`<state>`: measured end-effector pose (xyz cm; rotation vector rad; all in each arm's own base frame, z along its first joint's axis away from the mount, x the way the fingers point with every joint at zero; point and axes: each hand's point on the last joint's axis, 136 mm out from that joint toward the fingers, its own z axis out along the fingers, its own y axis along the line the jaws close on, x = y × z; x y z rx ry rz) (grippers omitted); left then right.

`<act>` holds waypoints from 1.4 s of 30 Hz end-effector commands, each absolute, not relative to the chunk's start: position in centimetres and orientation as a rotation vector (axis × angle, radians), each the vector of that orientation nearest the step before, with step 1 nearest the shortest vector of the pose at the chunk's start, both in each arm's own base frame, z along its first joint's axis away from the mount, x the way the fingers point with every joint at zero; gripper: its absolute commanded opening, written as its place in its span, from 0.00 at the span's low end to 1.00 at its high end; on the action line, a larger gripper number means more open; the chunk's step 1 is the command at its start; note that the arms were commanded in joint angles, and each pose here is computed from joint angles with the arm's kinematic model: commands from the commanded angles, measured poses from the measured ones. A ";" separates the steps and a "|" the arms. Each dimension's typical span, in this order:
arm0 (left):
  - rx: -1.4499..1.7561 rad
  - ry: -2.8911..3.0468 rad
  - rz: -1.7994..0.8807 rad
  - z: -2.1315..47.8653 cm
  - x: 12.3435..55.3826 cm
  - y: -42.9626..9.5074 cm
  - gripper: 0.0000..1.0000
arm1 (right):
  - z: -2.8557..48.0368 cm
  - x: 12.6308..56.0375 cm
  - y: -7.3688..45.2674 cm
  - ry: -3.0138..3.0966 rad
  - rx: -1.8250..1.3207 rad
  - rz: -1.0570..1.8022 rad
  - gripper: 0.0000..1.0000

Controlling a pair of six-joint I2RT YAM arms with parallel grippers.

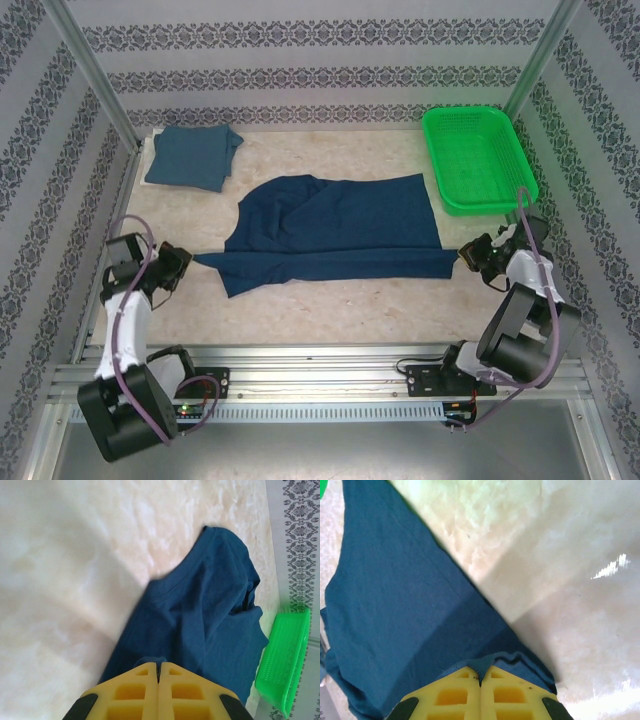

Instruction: Fold and stack the t-shirts

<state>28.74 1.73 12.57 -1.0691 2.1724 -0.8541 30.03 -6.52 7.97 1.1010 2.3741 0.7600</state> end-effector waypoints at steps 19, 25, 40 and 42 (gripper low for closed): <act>-0.666 2.298 -0.779 14.1 41.7 -2.0 0.00 | 8.4 37.5 -3.7 2.573 0.743 0.660 0.01; -0.673 2.311 -0.794 13.5 42.7 -2.2 0.00 | 7.5 38.8 -2.9 2.598 0.722 0.681 0.01; -0.674 2.283 -0.801 12.1 46.8 -2.4 0.05 | 5.4 41.1 -3.5 2.639 0.729 0.673 0.19; -0.680 2.278 -0.806 12.9 47.4 -2.3 0.33 | 5.9 41.6 -3.5 2.633 0.724 0.688 0.36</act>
